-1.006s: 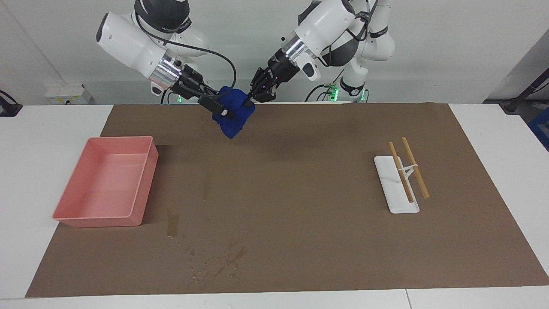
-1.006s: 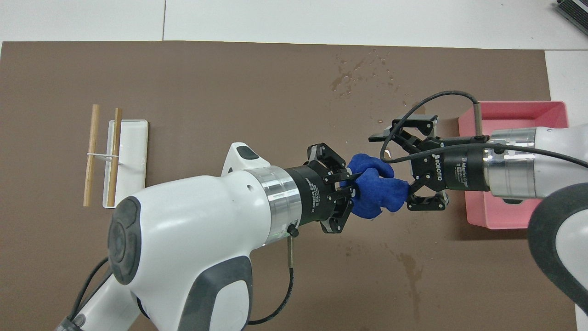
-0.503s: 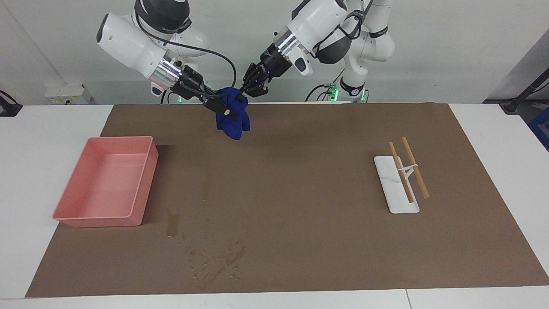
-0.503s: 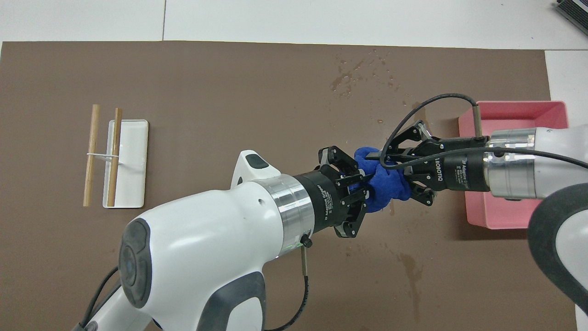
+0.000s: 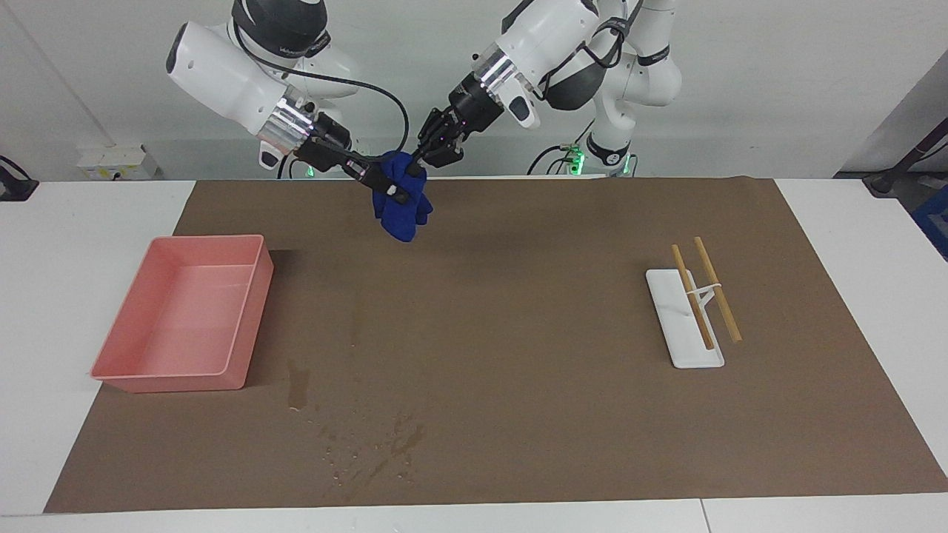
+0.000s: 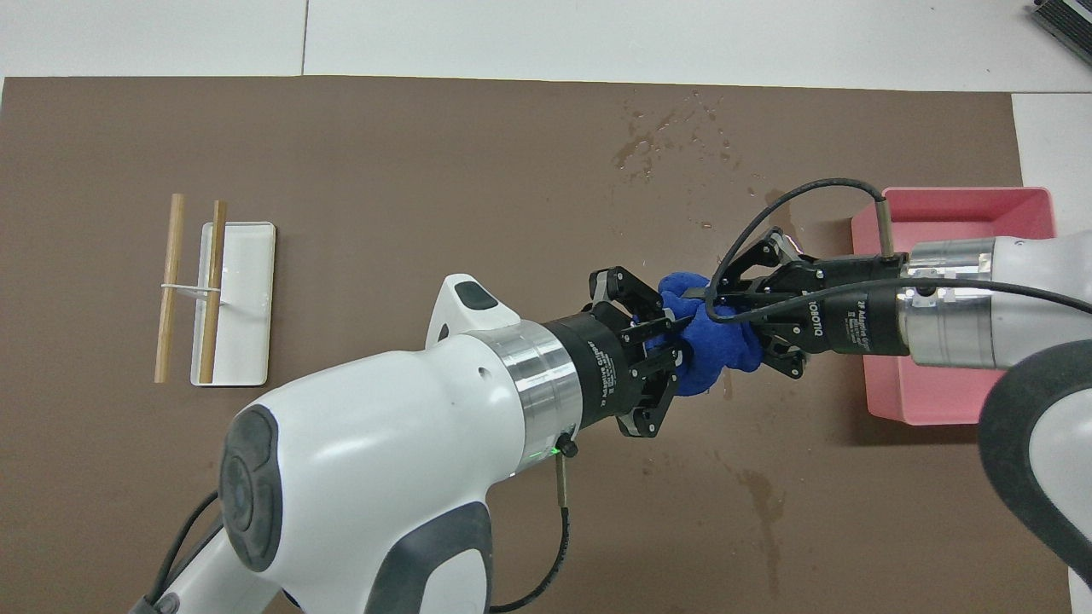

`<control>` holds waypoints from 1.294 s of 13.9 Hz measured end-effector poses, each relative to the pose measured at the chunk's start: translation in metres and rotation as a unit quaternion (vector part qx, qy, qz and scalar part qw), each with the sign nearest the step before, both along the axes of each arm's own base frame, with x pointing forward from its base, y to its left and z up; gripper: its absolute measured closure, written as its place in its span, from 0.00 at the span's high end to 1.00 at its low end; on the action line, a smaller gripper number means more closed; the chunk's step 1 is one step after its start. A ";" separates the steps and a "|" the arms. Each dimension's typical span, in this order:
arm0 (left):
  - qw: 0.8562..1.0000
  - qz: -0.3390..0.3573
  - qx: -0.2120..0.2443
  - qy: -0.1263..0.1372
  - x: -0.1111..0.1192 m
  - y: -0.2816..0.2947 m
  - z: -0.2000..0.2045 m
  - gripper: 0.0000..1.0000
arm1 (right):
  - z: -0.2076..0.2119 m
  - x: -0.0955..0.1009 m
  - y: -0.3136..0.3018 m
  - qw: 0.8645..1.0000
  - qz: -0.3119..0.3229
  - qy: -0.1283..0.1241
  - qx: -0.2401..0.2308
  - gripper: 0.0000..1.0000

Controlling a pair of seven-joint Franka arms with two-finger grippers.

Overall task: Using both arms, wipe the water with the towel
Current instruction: 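Grasp the towel with the right gripper from the left gripper, then lower the towel onto the water with the right gripper while the left gripper retracts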

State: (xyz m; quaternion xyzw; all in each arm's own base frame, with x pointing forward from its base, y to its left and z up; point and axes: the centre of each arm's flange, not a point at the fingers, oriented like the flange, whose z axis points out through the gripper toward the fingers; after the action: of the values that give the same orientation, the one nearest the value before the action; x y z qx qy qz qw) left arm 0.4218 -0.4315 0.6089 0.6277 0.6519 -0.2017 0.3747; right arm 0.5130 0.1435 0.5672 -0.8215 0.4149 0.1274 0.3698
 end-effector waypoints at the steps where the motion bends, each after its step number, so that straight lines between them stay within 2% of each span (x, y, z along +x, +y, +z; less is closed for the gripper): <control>1: 1.000 -0.003 0.012 -0.013 0.001 0.001 0.000 0.26 | -0.003 -0.002 0.000 1.000 0.021 -0.008 -0.018 0.15; 3: 0.997 -0.011 0.051 -0.053 0.008 0.007 0.000 0.47 | -0.008 -0.007 0.000 0.995 0.080 -0.025 -0.059 0.15; 5: 0.992 -0.014 0.087 -0.092 0.027 0.026 -0.001 0.70 | -0.013 -0.012 -0.003 0.983 0.147 -0.047 -0.104 0.15; 8: 0.980 -0.044 0.138 -0.134 0.066 0.072 -0.011 1.00 | -0.022 -0.017 -0.013 0.944 0.261 -0.088 -0.182 0.15; 10: 0.967 -0.086 0.178 -0.160 0.089 0.110 -0.018 1.00 | -0.026 -0.019 -0.021 0.909 0.333 -0.114 -0.223 0.15; 12: 0.948 -0.133 0.216 -0.191 0.110 0.150 -0.025 1.00 | -0.031 -0.019 -0.029 0.872 0.396 -0.137 -0.253 0.15; 15: 0.902 -0.235 0.273 -0.238 0.137 0.223 -0.037 1.00 | -0.061 -0.016 -0.040 0.834 0.453 -0.155 -0.273 0.15; 16: 0.881 -0.273 0.291 -0.253 0.143 0.249 -0.040 1.00 | -0.084 -0.015 -0.042 0.828 0.459 -0.159 -0.279 0.15; 17: 0.853 -0.317 0.318 -0.266 0.148 0.276 -0.043 1.00 | -0.110 -0.016 -0.044 0.827 0.462 -0.155 -0.280 0.15; 18: 0.818 -0.366 0.348 -0.275 0.151 0.298 -0.046 1.00 | -0.136 -0.017 -0.045 0.828 0.466 -0.143 -0.276 0.15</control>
State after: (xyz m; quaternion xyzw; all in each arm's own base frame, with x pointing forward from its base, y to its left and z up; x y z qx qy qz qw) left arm 0.5725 -0.1336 0.5628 0.9378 0.2710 0.0971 0.1939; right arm 0.4957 0.0982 0.4312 -0.9942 -0.0566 0.0451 0.0794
